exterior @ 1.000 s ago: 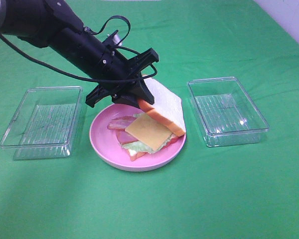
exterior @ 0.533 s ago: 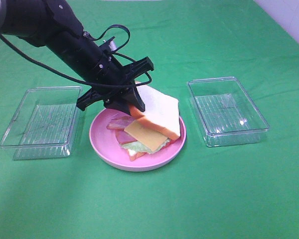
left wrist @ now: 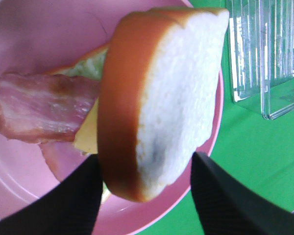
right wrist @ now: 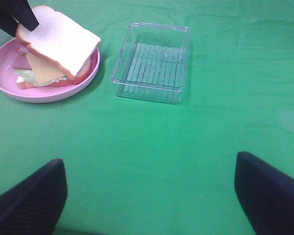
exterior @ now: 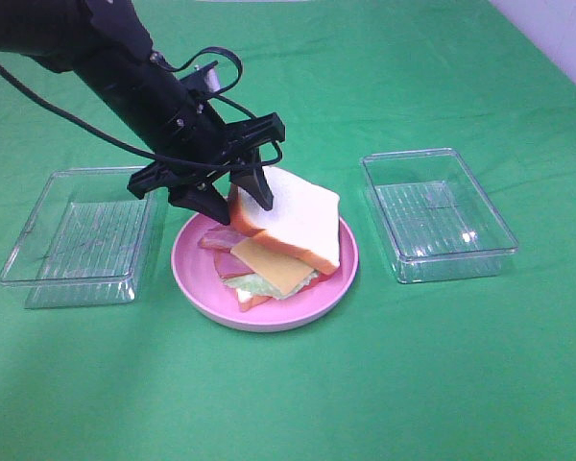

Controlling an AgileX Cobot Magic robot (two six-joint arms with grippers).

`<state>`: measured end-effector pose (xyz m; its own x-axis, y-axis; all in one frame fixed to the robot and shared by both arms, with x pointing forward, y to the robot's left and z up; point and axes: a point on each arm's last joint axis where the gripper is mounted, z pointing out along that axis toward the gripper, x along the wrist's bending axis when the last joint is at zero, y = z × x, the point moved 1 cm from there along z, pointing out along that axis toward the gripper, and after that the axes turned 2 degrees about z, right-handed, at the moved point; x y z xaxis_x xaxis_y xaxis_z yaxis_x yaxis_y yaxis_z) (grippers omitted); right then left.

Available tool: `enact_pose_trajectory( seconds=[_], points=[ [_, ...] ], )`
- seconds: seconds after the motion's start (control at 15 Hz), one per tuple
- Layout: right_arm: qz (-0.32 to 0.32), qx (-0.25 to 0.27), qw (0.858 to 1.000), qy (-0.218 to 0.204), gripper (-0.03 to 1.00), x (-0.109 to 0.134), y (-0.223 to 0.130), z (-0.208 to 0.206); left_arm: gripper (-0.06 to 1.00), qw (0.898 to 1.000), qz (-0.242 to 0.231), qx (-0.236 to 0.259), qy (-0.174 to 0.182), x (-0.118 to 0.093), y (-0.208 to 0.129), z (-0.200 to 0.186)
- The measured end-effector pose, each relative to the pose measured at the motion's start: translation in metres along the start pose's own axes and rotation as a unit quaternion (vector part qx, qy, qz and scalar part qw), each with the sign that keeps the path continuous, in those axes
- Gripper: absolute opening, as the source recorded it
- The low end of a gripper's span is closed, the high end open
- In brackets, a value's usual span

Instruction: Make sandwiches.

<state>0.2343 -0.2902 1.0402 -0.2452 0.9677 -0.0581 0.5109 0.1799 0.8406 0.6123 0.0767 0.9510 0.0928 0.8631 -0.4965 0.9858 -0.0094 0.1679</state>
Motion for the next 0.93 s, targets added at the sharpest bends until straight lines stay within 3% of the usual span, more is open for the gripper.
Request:
enact_pose_trajectory(
  seconds=[0.07,0.2,0.6,0.73,0.93],
  points=[
    [0.000,0.000,1.000,0.000,0.87,0.000,0.000,0.000,0.64,1.000,0.012,-0.006,0.004,-0.002,0.000,-0.007],
    [0.000,0.000,1.000,0.000,0.87,0.000,0.000,0.000,0.74,0.999,0.031,-0.015,0.011,-0.005,0.000,-0.019],
    [0.000,0.000,1.000,0.000,0.87,0.000,0.000,0.000,0.76,0.993,0.093,-0.057,0.033,-0.020,-0.004,-0.071],
    [0.000,0.000,1.000,0.000,0.87,0.000,0.000,0.000,0.76,0.982,0.151,-0.069,0.086,-0.022,-0.014,-0.113],
    [0.000,0.000,1.000,0.000,0.87,0.000,0.000,0.000,0.76,0.964,0.201,-0.062,0.163,-0.021,-0.043,-0.177]
  ],
)
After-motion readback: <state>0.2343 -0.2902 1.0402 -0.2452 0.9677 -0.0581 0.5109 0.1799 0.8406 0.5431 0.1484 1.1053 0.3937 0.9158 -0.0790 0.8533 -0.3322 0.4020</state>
